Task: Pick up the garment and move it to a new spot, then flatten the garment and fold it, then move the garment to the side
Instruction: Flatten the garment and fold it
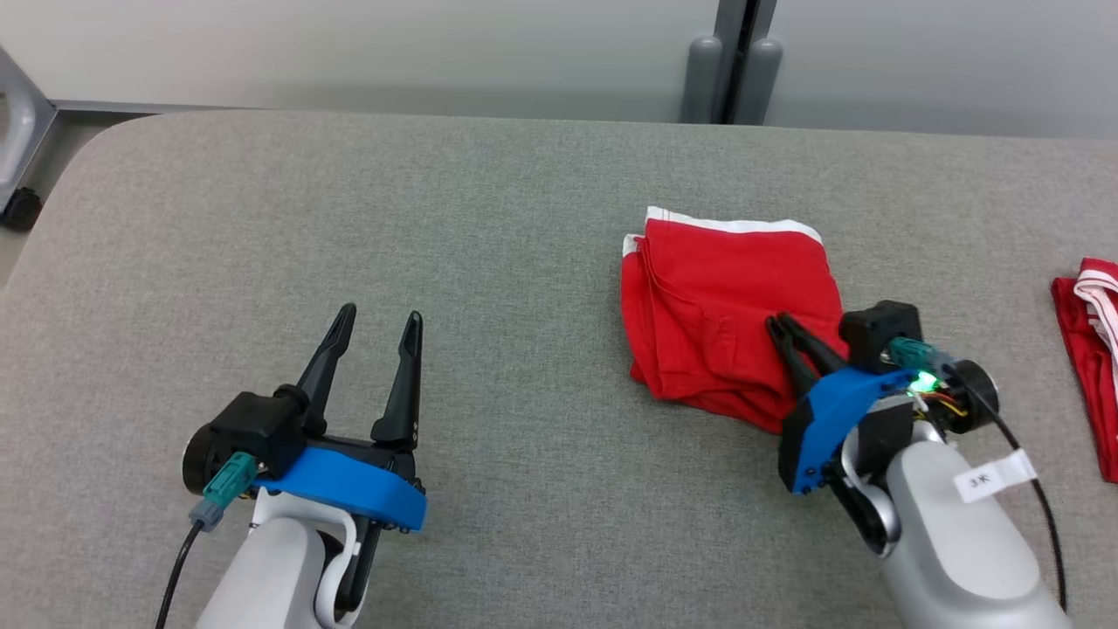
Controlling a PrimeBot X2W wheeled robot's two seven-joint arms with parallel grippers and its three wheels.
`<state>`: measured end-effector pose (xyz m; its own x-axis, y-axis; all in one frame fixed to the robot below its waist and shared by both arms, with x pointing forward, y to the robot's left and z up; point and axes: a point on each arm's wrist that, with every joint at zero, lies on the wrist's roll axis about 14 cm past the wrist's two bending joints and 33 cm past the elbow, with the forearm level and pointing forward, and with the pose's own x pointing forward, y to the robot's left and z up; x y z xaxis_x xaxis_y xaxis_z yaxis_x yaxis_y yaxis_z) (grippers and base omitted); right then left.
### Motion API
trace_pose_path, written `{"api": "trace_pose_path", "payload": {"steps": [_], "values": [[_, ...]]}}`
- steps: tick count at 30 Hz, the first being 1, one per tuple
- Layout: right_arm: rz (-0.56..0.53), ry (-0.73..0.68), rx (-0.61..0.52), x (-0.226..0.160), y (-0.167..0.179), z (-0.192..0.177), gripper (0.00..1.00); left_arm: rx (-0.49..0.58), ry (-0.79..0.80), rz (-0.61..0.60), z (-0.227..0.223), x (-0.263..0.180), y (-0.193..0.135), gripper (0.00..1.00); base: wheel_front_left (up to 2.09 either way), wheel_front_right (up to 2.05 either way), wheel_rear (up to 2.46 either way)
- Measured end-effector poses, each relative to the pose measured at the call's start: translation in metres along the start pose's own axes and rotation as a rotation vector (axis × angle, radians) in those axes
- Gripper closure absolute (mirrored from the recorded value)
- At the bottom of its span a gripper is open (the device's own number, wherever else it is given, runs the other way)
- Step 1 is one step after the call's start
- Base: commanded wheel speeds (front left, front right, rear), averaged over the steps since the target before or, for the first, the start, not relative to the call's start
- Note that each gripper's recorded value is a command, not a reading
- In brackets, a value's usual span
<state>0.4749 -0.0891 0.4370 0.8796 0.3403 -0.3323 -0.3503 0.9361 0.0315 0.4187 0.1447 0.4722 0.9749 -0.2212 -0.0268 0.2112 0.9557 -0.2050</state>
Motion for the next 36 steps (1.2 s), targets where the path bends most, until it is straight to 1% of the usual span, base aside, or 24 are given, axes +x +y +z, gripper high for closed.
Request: {"api": "trace_pose_path", "payload": {"steps": [3, 6, 9, 11, 14, 16, 17, 19, 21, 23, 28, 31, 36], "values": [[0.063, 0.048, -0.033, 0.014, 0.026, -0.009, 1.00, 0.006, 0.003, 0.008, 0.000, 0.000, 0.004, 0.00, 0.00, 0.00, 0.00], [0.150, 0.094, -0.050, 0.019, 0.060, -0.021, 1.00, 0.008, -0.002, 0.016, 0.002, -0.002, 0.006, 0.00, 0.00, 0.00, 0.00], [0.250, 0.129, -0.059, 0.015, 0.094, -0.031, 1.00, 0.006, -0.004, 0.023, 0.003, -0.004, 0.007, 0.00, 0.00, 0.00, 0.00], [0.329, 0.127, -0.034, 0.009, 0.121, -0.031, 1.00, 0.002, -0.006, 0.027, 0.004, -0.005, 0.008, 0.00, 0.00, 0.00, 0.00], [0.443, 0.076, 0.038, -0.006, 0.159, -0.017, 1.00, 0.002, -0.009, 0.032, 0.005, -0.005, 0.010, 0.00, 0.00, 0.00, 0.00], [0.468, 0.004, 0.084, -0.012, 0.167, 0.002, 1.00, -0.002, -0.011, 0.042, 0.005, -0.007, 0.013, 0.00, 0.00, 0.00, 0.00], [0.465, -0.049, 0.103, -0.013, 0.166, 0.015, 0.91, -0.002, -0.012, 0.043, 0.006, -0.008, 0.013, 0.00, 0.00, 0.00, 0.00], [0.435, -0.149, 0.141, -0.018, 0.154, 0.038, 0.00, -0.007, -0.016, 0.050, 0.006, -0.009, 0.014, 0.00, 0.00, 0.00, 0.00], [0.372, -0.230, 0.169, -0.024, 0.130, 0.052, 0.00, -0.007, -0.014, 0.055, 0.005, -0.011, 0.014, 0.00, 0.00, 0.00, 0.00], [0.274, -0.298, 0.174, -0.032, 0.094, 0.061, 0.00, -0.011, -0.022, 0.058, 0.007, -0.012, 0.014, 0.00, 0.00, 0.00, 0.00], [0.012, -0.399, 0.174, -0.065, 0.009, 0.071, 0.00, 0.004, -0.021, 0.058, 0.007, -0.015, 0.014, 0.00, 0.00, 0.00, 0.00], [-0.125, -0.385, 0.144, -0.089, -0.030, 0.061, 0.00, 0.012, -0.021, 0.059, 0.006, -0.016, 0.014, 0.00, 0.00, 0.00, 0.00], [-0.266, -0.365, 0.138, -0.120, -0.064, 0.046, 0.00, 0.014, -0.034, 0.079, 0.010, -0.019, 0.018, 0.00, 0.00, 0.00, 0.00]]}}
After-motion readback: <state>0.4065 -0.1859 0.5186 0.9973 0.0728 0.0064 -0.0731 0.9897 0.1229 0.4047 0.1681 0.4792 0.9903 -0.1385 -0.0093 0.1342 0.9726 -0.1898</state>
